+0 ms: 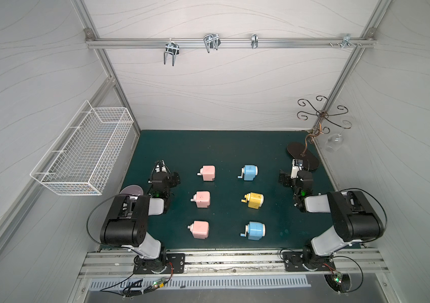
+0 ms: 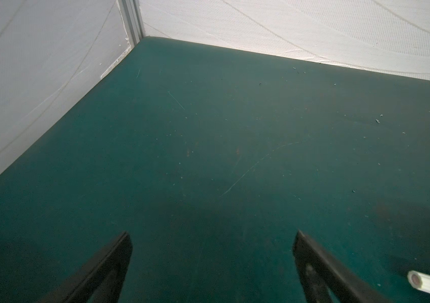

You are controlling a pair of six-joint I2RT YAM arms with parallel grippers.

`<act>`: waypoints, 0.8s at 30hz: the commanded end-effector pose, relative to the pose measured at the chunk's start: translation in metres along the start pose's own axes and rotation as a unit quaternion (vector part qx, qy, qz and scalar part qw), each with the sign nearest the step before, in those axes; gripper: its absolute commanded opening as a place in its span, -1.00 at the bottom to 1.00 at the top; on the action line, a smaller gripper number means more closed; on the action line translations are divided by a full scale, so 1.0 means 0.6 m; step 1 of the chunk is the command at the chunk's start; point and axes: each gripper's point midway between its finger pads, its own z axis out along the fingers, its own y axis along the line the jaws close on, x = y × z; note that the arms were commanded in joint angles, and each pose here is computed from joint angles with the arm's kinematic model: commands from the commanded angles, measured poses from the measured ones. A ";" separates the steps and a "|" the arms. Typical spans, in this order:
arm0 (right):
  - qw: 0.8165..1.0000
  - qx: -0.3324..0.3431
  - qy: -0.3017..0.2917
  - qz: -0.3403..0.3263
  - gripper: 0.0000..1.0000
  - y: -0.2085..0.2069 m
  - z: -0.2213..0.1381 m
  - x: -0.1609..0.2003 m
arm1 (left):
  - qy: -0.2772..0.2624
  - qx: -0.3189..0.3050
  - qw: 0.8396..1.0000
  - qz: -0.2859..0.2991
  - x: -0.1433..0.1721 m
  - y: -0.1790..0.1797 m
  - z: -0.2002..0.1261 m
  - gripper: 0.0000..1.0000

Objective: Put the tray back into the pencil sharpener
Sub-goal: Reset both arms

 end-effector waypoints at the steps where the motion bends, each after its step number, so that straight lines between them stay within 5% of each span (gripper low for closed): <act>1: 1.000 -0.008 -0.003 0.006 0.98 0.001 0.005 -0.009 | -0.024 0.005 1.000 0.004 -0.024 -0.003 0.001 0.98; 24: 0.999 -0.033 0.000 -0.001 0.98 0.012 0.008 -0.010 | -0.024 0.005 1.000 0.004 -0.023 -0.003 0.001 0.98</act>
